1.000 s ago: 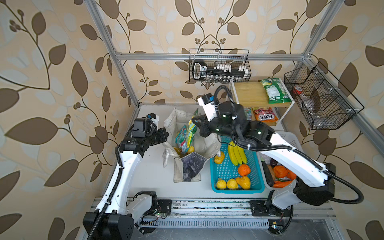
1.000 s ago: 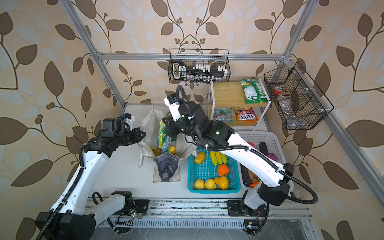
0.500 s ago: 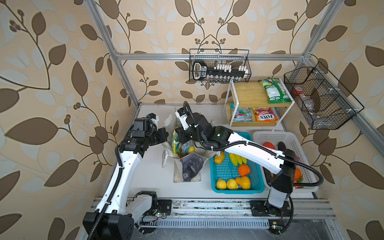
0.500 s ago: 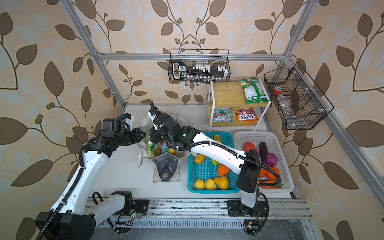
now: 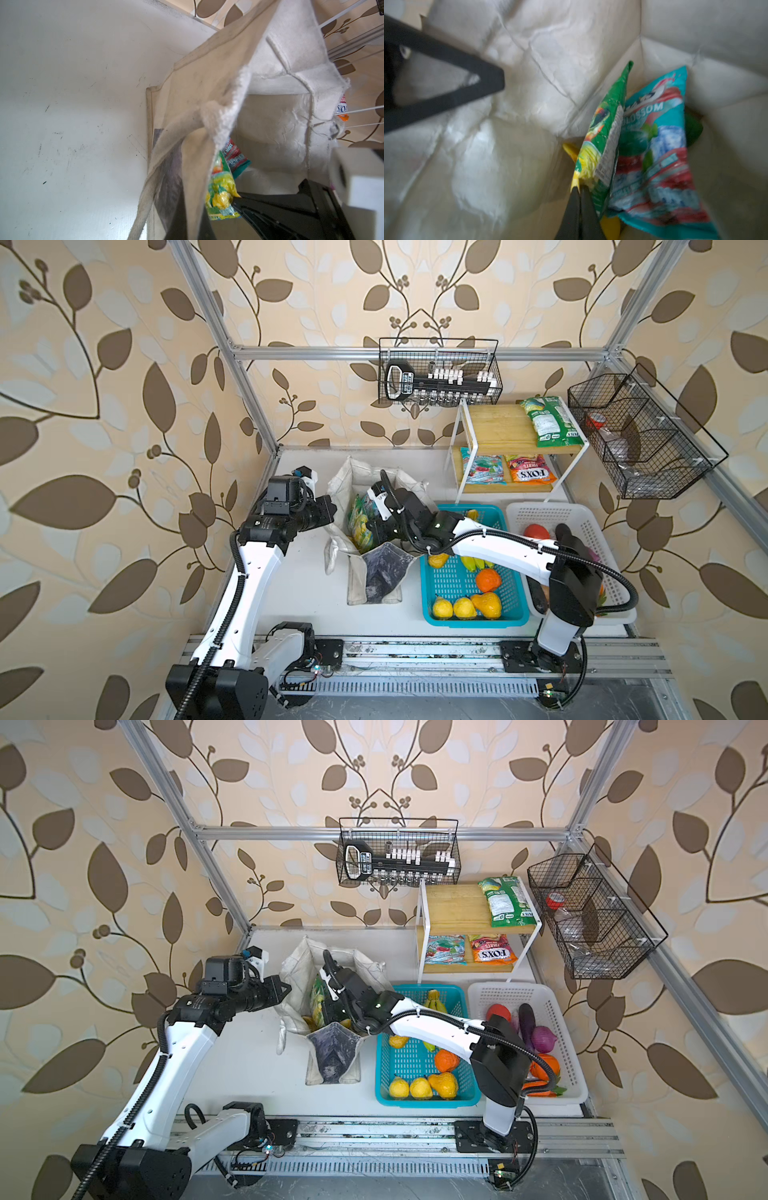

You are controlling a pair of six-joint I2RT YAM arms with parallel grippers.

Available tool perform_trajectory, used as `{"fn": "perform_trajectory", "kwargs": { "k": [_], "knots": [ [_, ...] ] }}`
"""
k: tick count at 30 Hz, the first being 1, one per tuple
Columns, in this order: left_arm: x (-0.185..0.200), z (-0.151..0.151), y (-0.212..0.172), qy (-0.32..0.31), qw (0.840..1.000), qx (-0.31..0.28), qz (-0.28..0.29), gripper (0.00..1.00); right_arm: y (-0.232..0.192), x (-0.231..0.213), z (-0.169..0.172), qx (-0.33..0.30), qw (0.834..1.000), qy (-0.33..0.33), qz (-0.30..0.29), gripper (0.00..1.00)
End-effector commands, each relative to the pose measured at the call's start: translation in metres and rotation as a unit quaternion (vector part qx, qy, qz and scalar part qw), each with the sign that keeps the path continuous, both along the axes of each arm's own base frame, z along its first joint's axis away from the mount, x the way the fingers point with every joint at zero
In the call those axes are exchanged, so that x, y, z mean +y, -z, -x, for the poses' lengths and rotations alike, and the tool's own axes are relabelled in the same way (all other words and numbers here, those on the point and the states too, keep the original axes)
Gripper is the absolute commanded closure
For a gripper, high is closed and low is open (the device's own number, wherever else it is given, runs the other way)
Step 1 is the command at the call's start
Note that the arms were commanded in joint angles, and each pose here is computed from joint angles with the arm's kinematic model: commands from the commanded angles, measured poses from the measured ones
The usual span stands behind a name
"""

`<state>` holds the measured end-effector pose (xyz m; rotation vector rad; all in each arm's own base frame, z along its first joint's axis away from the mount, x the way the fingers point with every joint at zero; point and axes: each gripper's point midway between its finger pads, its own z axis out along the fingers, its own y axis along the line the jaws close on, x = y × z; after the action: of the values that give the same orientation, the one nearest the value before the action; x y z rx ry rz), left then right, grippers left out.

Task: Place the food into the grocery bag and tie it
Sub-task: 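Open the right gripper to release the Spring Tea packet into the bag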

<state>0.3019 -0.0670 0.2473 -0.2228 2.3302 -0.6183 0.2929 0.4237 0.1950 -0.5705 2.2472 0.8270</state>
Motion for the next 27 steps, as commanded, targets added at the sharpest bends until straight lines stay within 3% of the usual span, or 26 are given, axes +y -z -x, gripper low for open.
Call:
{"fn": "perform_trajectory", "kwargs": {
  "k": [1,8,14,20,23,26,27],
  "knots": [
    [-0.005,-0.002,-0.016,0.013,0.999,-0.030,0.005,1.00,-0.040,-0.005,0.010,-0.007,0.998,-0.017,-0.060,1.00],
    [-0.002,-0.001,-0.019,0.008,0.999,-0.038,-0.002,1.00,-0.003,-0.033,0.007,-0.014,0.999,0.004,0.041,1.00],
    [-0.005,-0.001,-0.017,0.013,0.999,-0.032,0.004,1.00,0.013,-0.036,0.005,-0.002,0.998,0.004,0.061,0.90],
    [-0.002,-0.002,-0.014,0.008,1.000,-0.030,-0.002,1.00,-0.005,-0.046,0.001,-0.039,0.995,0.019,0.090,0.49],
    [-0.003,-0.003,-0.011,0.009,1.000,-0.024,-0.006,1.00,-0.029,-0.055,0.002,-0.063,0.994,0.026,0.088,0.34],
    [-0.002,-0.004,-0.009,0.006,1.000,-0.020,-0.011,1.00,-0.063,-0.076,0.002,-0.113,0.988,0.053,0.087,0.03],
    [-0.001,-0.004,-0.009,0.007,1.000,-0.021,-0.011,1.00,-0.078,-0.084,0.002,-0.132,0.986,0.061,0.083,0.00]
  ]
}}
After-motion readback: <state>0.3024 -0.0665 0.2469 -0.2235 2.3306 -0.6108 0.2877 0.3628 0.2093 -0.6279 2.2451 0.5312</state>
